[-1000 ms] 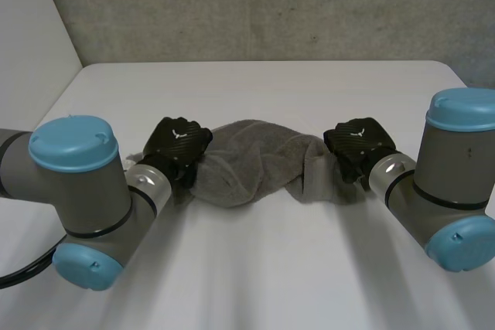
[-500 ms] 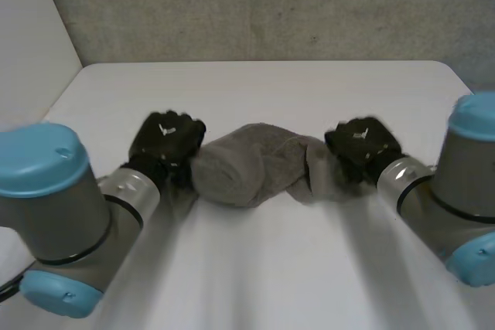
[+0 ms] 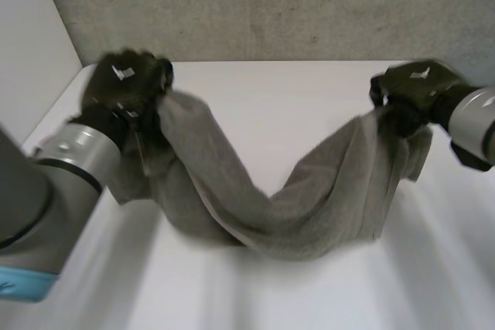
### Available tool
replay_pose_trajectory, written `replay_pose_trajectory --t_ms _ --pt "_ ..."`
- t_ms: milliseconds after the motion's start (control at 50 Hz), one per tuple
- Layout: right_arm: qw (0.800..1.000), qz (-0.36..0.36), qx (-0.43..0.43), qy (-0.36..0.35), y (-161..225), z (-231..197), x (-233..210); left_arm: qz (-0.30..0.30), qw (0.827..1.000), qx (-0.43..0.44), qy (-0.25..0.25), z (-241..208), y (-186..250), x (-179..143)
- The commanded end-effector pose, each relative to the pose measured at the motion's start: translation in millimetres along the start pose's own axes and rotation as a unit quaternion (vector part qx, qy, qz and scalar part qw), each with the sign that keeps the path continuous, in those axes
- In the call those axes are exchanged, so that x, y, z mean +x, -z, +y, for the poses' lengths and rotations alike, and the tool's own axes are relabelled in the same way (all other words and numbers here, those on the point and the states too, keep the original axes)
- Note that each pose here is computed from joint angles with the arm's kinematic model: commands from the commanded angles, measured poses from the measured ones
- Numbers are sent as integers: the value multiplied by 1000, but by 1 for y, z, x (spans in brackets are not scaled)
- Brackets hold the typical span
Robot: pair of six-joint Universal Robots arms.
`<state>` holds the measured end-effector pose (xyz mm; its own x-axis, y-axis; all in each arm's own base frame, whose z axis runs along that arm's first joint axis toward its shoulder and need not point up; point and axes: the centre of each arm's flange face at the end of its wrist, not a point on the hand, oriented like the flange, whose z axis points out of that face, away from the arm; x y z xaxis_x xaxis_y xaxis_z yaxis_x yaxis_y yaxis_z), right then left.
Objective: Fold the towel.
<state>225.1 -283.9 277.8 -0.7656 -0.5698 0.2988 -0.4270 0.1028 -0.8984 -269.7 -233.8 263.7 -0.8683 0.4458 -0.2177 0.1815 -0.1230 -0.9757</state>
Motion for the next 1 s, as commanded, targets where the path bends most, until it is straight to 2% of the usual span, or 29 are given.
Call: replay_pose_trajectory --t_ms 20,80,180,260,320,460,560,620,720,840,880,1000 --pt "997 -36 -65 -10 -68 54 -2 21 995 -94 -3 69 -28 16" --pt "998 -29 -62 -11 -78 55 2 16 995 -100 -4 74 -38 14" --pt "998 65 -3 -14 -103 44 27 3 997 -83 -2 63 -51 6" --pt "995 95 14 -19 -102 45 31 -31 996 -78 -1 58 -57 -14" --pt "994 111 22 -14 -86 38 31 -36 996 -79 -2 58 -57 -15" --pt "995 95 13 -14 -46 39 12 -37 995 -95 -1 67 -52 -15" --pt "999 54 -6 1 -7 48 -24 -33 994 -105 -1 73 -49 -13" --pt "999 50 -13 10 2 52 -29 -32 994 -107 -1 74 -48 -13" --pt "998 55 1 19 39 52 -37 -32 994 -106 -1 74 -48 -13" --pt "999 29 -4 18 51 57 -48 -31 994 -105 -1 73 -48 -12" --pt "1000 -1 -19 10 55 69 -58 -30 994 -106 -1 73 -48 -12" --pt "998 -44 -50 2 42 96 -73 -29 994 -105 -2 73 -47 -11"
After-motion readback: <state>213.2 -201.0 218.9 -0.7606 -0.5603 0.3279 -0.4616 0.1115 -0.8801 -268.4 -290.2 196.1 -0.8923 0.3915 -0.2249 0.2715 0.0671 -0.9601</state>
